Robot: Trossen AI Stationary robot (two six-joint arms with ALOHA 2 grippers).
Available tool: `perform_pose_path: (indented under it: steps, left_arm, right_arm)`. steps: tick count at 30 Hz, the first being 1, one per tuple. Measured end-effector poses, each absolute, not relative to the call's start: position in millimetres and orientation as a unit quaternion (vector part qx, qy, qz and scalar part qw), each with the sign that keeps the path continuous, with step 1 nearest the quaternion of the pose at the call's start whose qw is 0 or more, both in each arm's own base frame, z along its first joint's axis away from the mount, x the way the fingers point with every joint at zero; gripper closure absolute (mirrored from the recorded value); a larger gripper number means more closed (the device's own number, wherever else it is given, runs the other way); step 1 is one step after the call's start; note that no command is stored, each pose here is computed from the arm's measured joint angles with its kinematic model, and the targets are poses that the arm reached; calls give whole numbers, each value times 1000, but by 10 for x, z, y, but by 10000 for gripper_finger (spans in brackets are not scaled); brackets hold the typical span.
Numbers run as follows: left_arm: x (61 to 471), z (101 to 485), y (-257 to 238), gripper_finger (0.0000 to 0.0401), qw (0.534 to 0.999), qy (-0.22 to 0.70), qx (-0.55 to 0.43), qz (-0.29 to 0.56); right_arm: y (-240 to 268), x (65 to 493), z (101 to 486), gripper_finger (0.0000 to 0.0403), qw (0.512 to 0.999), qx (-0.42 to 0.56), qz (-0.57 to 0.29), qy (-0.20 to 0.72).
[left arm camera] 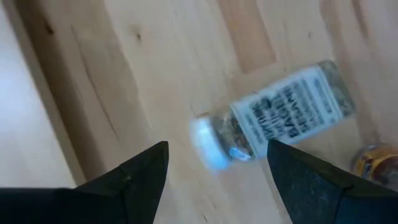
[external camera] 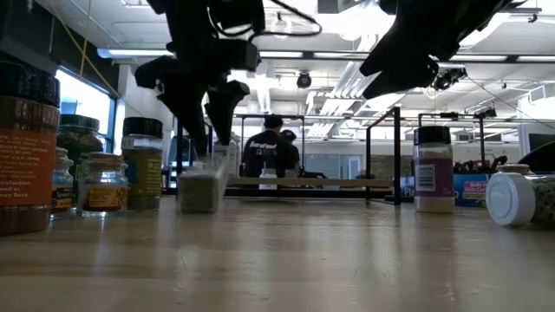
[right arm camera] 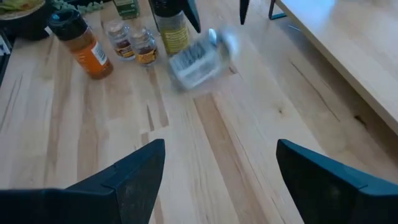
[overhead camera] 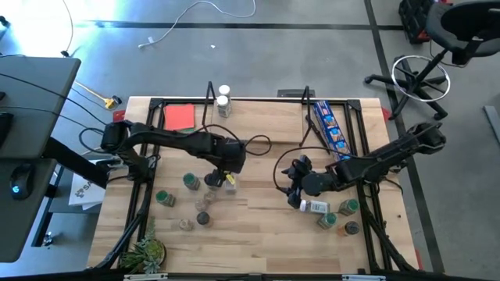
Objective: Shelf spices
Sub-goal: Put the white seasoning bottle on the shelf aligned with the other white seasoning bottles
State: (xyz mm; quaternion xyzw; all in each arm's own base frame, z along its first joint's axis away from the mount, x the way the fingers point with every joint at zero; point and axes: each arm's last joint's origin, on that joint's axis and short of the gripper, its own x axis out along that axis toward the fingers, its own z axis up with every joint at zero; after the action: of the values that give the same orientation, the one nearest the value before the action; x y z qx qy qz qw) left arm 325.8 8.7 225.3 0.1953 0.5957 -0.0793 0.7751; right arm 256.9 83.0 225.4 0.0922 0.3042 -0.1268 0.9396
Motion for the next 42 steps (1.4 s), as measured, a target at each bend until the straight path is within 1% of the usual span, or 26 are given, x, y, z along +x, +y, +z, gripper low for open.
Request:
perform_pose_path:
  steps: [7,11,13,15,18,21,25,31,35,39,42]
  left_arm:
    - [3202,2375,30,132,793,586,160,-47]
    - [3180,2358,37,132,804,591,60,-22]
    - [3173,2293,51,132,799,601,3,-5]
    - [3157,2241,58,132,790,611,-41,8]
    - [3152,2221,8,133,784,614,-88,23]
    - [3154,2231,-141,140,783,611,-110,31]
    - [3176,2163,-341,166,777,621,-105,19]
    - [3348,1826,-478,229,765,637,-90,9]
    - [3524,1691,-487,272,779,621,-85,-2]
    - [3736,1821,-544,301,817,573,-67,-21]
    - [3823,2051,-616,313,840,540,-46,-14]
  right_arm:
    - [829,2569,2254,100,940,90,-126,305]
    - [823,2571,2254,100,939,95,-141,299]
    - [818,2581,2245,100,938,104,-159,291]
    - [812,2631,2222,100,939,113,-160,283]
    - [814,2781,2140,100,942,140,-132,275]
    - [847,2926,1995,100,946,138,-111,271]
    - [877,3028,1869,100,950,128,-111,262]
    - [892,3052,1853,100,952,130,-110,254]
    - [898,3047,1862,100,953,130,-108,253]
    - [898,3044,1858,100,951,134,-110,255]
    - [886,3044,1854,100,948,148,-118,255]
